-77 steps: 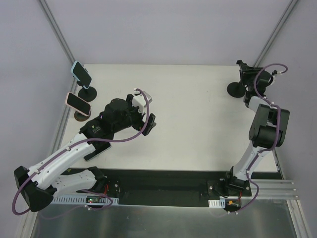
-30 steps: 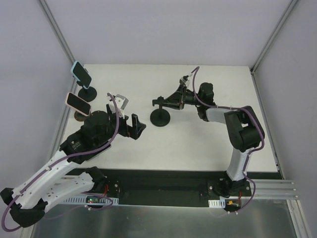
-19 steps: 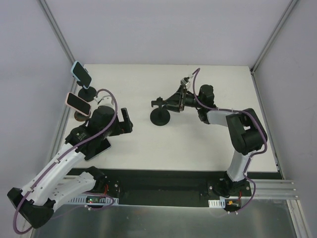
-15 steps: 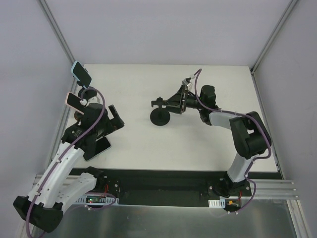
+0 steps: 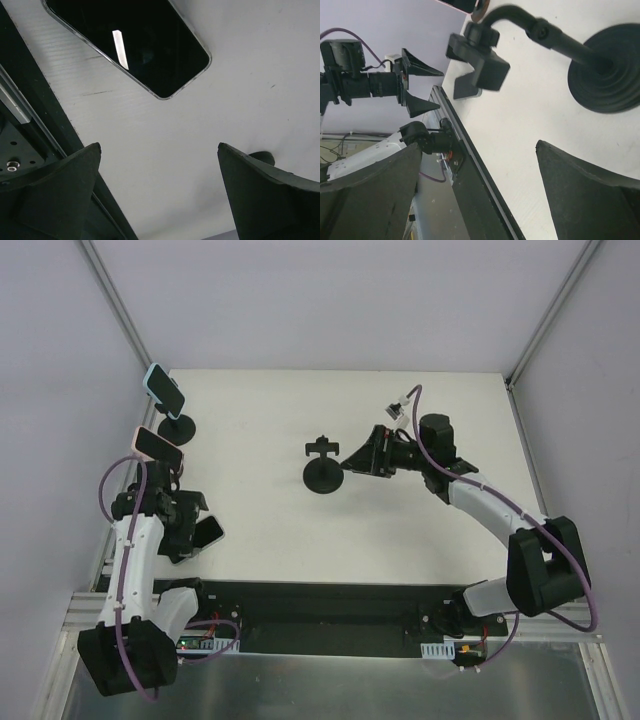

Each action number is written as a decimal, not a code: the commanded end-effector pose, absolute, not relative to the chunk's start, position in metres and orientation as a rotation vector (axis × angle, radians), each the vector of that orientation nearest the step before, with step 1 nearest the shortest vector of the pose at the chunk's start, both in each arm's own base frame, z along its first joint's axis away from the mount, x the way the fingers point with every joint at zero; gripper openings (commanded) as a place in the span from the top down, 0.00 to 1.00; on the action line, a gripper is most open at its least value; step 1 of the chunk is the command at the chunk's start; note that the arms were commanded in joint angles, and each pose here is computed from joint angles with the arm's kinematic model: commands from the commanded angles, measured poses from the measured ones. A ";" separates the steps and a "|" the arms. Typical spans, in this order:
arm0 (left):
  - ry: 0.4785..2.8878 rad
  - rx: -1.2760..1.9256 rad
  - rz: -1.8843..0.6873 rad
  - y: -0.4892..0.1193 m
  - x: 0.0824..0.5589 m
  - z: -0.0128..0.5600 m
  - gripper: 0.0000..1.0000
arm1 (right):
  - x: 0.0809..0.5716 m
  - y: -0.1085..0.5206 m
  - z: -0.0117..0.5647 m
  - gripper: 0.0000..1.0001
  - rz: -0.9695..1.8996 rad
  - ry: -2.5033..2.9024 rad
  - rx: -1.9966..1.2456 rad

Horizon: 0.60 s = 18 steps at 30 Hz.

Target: Place the phone on the phone stand

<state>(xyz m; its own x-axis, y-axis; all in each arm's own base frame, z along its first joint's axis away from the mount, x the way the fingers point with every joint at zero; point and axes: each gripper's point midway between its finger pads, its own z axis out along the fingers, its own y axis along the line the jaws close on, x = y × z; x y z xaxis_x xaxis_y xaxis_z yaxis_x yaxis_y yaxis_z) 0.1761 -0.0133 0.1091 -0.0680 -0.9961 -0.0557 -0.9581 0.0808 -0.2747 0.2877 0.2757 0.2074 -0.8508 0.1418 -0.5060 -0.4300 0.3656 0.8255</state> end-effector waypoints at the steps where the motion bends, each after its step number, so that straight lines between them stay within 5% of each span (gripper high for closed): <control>1: 1.992 -2.087 -0.136 0.005 0.176 0.109 0.01 | 0.270 0.263 0.199 0.00 1.435 2.138 -0.310; 5: 2.005 -2.180 0.012 0.014 0.161 0.099 0.01 | 0.260 0.259 0.195 0.00 1.438 2.137 -0.322; 10: 1.905 -2.474 -0.204 -0.010 0.164 0.073 0.01 | 0.256 0.258 0.194 0.00 1.440 2.125 -0.341; 18: 1.658 -2.642 -0.209 0.001 0.169 0.050 0.01 | 0.247 0.261 0.206 0.00 1.481 2.072 -0.379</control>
<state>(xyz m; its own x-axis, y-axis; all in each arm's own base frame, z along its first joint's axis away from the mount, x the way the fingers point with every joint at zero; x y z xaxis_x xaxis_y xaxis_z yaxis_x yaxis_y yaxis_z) 0.1617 -0.0017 0.0576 0.3100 -0.9486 0.0632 -0.9458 -0.3145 -0.0809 0.2520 0.2583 0.1808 -0.8558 0.0925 -0.5090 -0.4339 0.4073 0.8036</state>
